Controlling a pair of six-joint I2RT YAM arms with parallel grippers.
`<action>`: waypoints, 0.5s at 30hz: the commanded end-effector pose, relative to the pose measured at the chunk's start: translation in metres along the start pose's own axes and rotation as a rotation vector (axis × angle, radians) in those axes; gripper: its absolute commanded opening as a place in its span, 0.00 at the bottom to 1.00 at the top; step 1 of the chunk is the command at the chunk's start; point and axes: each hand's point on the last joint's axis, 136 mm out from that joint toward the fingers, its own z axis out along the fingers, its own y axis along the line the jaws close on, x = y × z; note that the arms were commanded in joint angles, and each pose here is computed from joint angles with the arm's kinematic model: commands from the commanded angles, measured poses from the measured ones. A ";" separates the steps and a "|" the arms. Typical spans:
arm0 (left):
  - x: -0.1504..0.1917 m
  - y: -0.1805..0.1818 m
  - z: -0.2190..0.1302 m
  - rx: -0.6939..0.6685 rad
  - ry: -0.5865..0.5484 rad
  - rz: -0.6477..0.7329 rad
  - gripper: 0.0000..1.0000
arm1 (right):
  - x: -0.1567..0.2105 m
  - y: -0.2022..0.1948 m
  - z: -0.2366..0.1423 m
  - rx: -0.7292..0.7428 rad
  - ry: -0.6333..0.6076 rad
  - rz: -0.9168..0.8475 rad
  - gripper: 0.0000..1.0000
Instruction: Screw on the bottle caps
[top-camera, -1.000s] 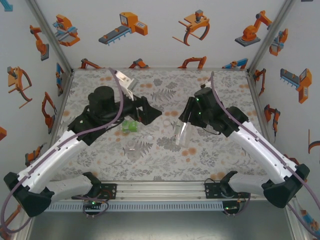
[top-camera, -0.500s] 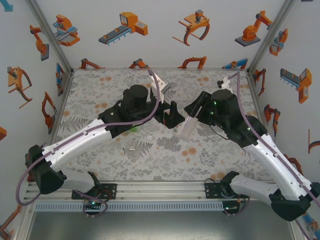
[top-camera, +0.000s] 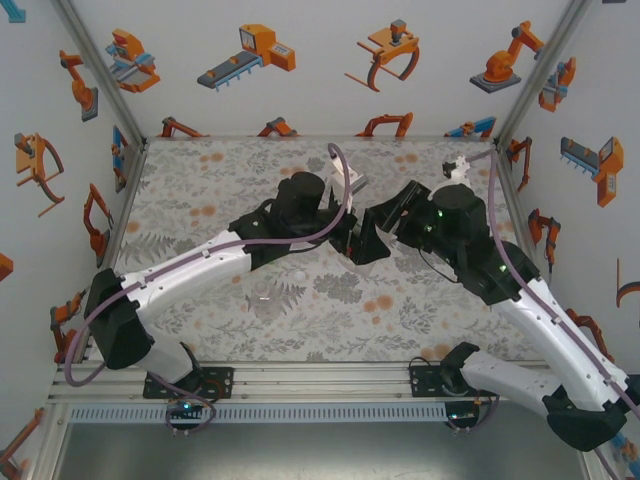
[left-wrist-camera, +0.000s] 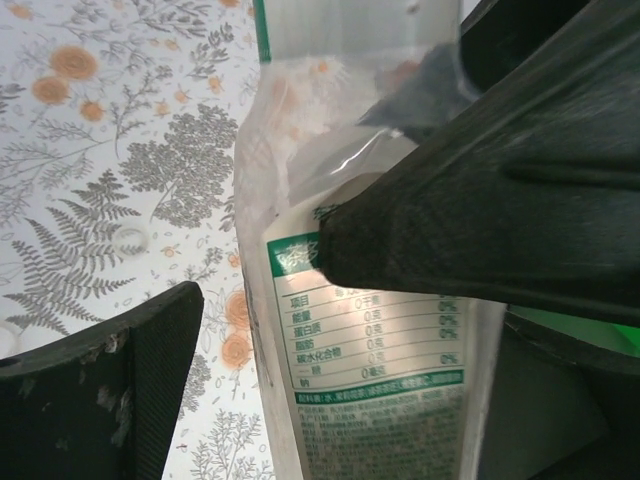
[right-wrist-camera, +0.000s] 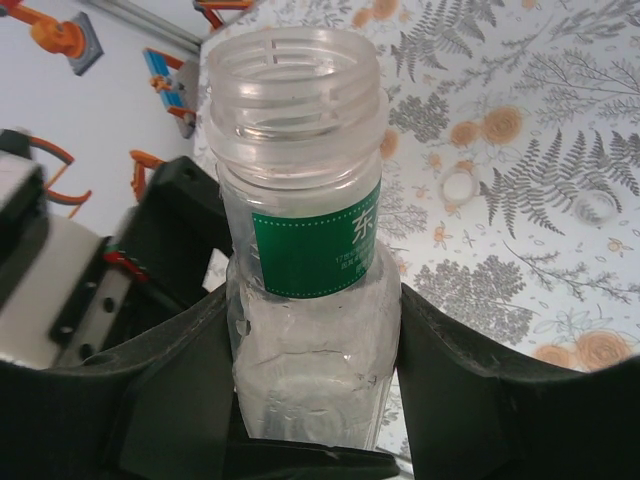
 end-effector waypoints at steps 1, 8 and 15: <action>-0.013 -0.016 0.000 0.058 -0.018 -0.001 0.92 | -0.012 0.017 -0.008 -0.079 -0.045 0.043 0.41; -0.011 -0.020 0.003 0.084 -0.003 -0.004 0.78 | -0.009 0.022 -0.008 -0.103 -0.026 0.051 0.41; -0.009 -0.021 0.002 0.088 0.006 0.001 0.63 | -0.009 0.022 -0.009 -0.099 -0.021 0.051 0.41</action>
